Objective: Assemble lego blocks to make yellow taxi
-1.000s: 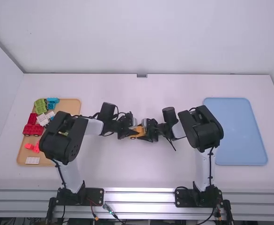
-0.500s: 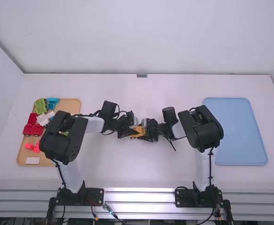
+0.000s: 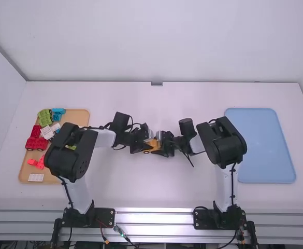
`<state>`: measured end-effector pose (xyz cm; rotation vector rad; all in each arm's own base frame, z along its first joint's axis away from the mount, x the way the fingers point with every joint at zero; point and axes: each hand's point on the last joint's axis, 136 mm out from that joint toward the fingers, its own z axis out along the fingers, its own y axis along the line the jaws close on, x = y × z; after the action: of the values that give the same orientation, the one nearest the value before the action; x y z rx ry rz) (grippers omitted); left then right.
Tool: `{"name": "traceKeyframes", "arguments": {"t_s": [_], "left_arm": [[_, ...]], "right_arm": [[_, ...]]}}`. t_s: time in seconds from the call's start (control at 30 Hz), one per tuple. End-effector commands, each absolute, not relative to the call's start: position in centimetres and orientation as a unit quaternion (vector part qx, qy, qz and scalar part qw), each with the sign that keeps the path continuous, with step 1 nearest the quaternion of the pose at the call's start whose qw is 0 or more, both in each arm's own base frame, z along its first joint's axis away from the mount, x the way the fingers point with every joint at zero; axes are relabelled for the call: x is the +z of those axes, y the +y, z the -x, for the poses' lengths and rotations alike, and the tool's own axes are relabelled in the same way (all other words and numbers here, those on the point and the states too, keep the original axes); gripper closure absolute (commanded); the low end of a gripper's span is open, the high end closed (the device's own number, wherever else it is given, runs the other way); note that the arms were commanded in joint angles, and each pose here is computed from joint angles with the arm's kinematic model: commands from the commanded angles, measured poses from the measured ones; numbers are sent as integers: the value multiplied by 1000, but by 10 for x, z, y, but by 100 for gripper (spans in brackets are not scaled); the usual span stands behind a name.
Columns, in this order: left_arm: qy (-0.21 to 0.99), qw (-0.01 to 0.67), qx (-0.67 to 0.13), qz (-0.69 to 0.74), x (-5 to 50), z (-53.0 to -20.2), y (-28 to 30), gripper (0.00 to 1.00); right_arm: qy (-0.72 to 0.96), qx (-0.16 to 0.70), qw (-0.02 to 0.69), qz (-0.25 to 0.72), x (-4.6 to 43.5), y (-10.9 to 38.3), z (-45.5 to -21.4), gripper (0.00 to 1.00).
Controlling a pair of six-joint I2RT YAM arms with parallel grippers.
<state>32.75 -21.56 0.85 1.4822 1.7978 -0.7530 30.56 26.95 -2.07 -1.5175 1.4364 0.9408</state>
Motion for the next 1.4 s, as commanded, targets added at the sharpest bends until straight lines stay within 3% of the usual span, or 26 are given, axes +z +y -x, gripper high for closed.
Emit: {"name": "traceKeyframes", "arguments": {"t_s": [0.0, 0.37, 0.47, 0.5, 0.53, 0.87, 1.13, 1.37], "left_arm": [[755, 278, -234, -546, -31, -321, -188, 62], [747, 299, -226, -549, -13, -327, -190, 41], [743, 308, -223, -551, -7, -330, -191, 30], [740, 315, -220, -552, -3, -332, -192, 12], [737, 320, -218, -554, 0, -334, -192, 1], [701, 406, -203, -550, 65, -353, -188, 1], [733, 474, -154, -463, 137, -373, -127, 1], [743, 503, -146, -417, 148, -381, -95, 1]], "right_arm": [[586, 366, 405, 598, -28, 266, -308, 49], [587, 366, 405, 599, -28, 266, -308, 49], [586, 366, 405, 599, -28, 267, -308, 49], [586, 366, 405, 599, -28, 267, -308, 49], [586, 366, 405, 599, -28, 267, -308, 49], [588, 366, 403, 598, -29, 266, -308, 48], [606, 352, 405, 587, -30, 265, -317, 49], [632, 318, 479, 520, 32, 241, -368, 52]]}}
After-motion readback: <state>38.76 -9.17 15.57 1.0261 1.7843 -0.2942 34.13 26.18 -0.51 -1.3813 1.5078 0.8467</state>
